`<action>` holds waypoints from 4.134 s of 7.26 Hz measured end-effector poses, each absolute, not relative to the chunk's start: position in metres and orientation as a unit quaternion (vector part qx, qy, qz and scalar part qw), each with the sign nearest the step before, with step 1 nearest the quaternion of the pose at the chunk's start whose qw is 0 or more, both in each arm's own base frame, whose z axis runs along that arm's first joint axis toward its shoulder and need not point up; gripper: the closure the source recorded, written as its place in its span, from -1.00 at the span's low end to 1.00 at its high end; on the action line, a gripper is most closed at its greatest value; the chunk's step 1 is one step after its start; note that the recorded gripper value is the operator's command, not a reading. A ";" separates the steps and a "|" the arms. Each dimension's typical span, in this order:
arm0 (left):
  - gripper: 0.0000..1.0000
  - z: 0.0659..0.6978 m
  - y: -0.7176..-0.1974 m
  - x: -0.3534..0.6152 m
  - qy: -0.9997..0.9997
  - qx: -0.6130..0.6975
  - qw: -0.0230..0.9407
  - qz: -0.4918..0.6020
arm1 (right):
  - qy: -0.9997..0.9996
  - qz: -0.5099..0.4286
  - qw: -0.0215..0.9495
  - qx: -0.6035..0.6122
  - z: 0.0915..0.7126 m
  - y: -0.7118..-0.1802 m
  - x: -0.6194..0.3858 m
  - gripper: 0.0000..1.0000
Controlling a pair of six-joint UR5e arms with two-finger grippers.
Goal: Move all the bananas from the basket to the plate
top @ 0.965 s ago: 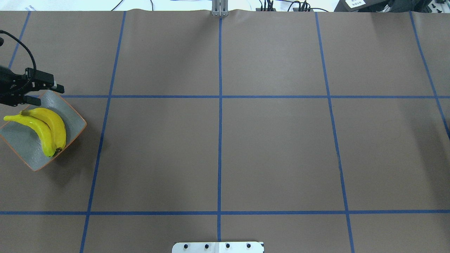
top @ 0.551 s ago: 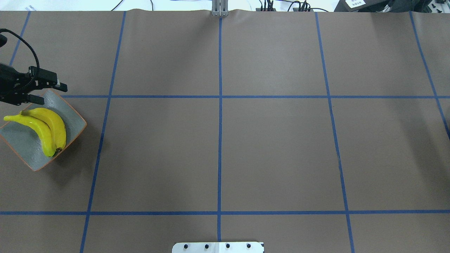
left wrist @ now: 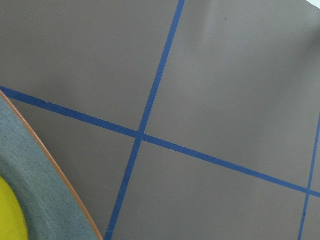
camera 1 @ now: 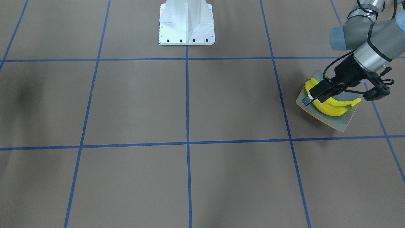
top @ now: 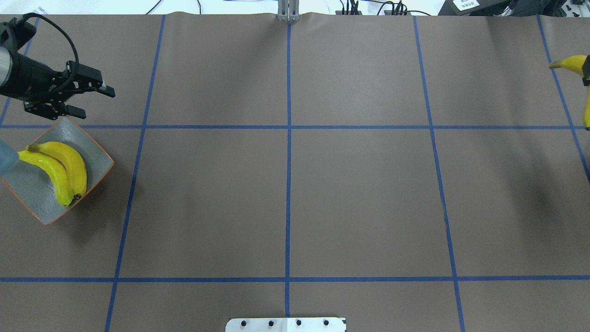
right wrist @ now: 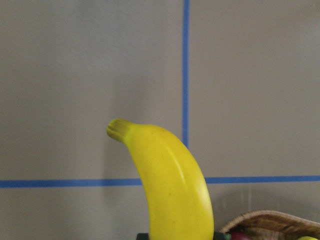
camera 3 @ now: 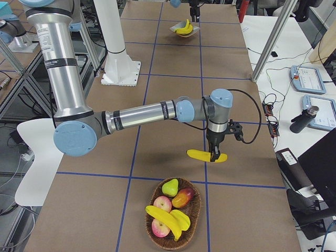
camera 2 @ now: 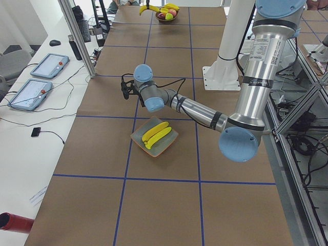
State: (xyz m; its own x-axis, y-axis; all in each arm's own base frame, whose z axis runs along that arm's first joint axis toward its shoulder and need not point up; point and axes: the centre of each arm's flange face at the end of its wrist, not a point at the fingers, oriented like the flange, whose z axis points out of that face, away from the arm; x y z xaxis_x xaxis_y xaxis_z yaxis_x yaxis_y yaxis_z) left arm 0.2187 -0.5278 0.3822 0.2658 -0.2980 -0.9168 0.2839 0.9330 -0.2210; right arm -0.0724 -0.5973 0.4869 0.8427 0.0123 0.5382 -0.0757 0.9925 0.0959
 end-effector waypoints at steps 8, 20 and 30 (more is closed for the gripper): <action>-1.00 0.253 -0.518 0.320 0.631 -0.084 0.750 -0.183 | -0.533 0.117 0.829 0.123 0.257 -0.559 -0.319 1.00; -1.00 0.138 -0.445 0.392 0.745 -0.011 0.667 -0.015 | -0.727 0.014 0.674 0.130 0.164 -0.461 -0.412 1.00; -0.59 0.141 -0.431 0.411 0.755 0.020 0.655 0.027 | -0.739 0.007 0.668 0.081 0.152 -0.453 -0.412 1.00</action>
State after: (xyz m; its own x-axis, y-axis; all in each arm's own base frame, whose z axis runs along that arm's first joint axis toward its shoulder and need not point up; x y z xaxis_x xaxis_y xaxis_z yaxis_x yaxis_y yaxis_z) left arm 0.4111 -0.4314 0.1410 -0.1404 0.0652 -0.9879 -0.0056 0.9978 0.0666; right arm -0.4118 -0.4535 0.1518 -0.0938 -0.1105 0.9894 -0.1286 0.9868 0.0980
